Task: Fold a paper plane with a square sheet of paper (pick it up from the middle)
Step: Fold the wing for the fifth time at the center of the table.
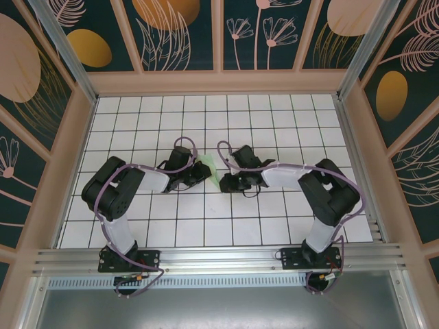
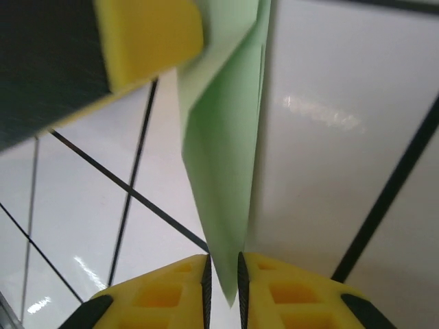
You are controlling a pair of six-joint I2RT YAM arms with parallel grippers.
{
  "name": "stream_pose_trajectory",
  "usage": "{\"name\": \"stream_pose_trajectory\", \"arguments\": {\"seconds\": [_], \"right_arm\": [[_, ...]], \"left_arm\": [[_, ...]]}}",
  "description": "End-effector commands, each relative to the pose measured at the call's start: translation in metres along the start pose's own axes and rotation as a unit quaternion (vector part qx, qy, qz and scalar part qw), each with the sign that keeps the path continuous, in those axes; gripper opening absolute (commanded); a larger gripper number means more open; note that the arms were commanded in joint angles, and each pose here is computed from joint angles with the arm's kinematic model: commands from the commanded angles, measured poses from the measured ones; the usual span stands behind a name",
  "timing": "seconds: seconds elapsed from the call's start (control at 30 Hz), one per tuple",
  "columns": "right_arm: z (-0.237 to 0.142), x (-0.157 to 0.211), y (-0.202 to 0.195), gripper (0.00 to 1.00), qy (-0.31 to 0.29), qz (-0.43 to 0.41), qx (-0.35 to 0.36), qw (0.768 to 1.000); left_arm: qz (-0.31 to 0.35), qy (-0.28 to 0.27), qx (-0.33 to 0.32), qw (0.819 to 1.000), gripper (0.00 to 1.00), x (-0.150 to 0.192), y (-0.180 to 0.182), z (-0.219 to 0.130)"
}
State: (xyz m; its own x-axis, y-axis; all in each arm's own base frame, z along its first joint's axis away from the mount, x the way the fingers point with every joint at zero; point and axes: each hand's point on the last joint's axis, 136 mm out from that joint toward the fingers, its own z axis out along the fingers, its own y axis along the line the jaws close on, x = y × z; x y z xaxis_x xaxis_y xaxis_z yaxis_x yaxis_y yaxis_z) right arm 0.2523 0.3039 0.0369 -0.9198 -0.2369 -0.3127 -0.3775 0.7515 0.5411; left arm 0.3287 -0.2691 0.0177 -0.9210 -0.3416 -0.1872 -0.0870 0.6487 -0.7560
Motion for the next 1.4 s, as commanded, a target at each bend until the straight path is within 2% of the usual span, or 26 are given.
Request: {"name": "stream_pose_trajectory", "arguments": {"seconds": [0.0,0.2,0.5,0.87,1.37], "right_arm": [[-0.021,-0.020,0.005,0.22,-0.042,-0.005,0.010,0.999],[-0.013,-0.033,0.027,0.21,-0.037,-0.019,-0.023,0.999],[0.017,-0.029,0.040,0.17,0.004,-0.031,-0.037,0.999],[0.034,-0.010,0.003,0.14,0.030,-0.003,0.028,0.999],[0.036,0.009,-0.010,0.14,0.055,0.009,0.034,0.998]], "left_arm": [[-0.016,0.009,-0.052,0.998,0.15,0.009,0.029,0.007],[-0.015,0.009,-0.051,0.999,0.15,0.008,0.028,0.007],[-0.016,0.011,-0.052,0.998,0.15,0.008,0.027,0.008],[-0.016,0.008,-0.054,0.998,0.15,0.005,0.025,0.008],[-0.016,0.004,-0.070,0.997,0.15,0.003,0.031,0.009]]}}
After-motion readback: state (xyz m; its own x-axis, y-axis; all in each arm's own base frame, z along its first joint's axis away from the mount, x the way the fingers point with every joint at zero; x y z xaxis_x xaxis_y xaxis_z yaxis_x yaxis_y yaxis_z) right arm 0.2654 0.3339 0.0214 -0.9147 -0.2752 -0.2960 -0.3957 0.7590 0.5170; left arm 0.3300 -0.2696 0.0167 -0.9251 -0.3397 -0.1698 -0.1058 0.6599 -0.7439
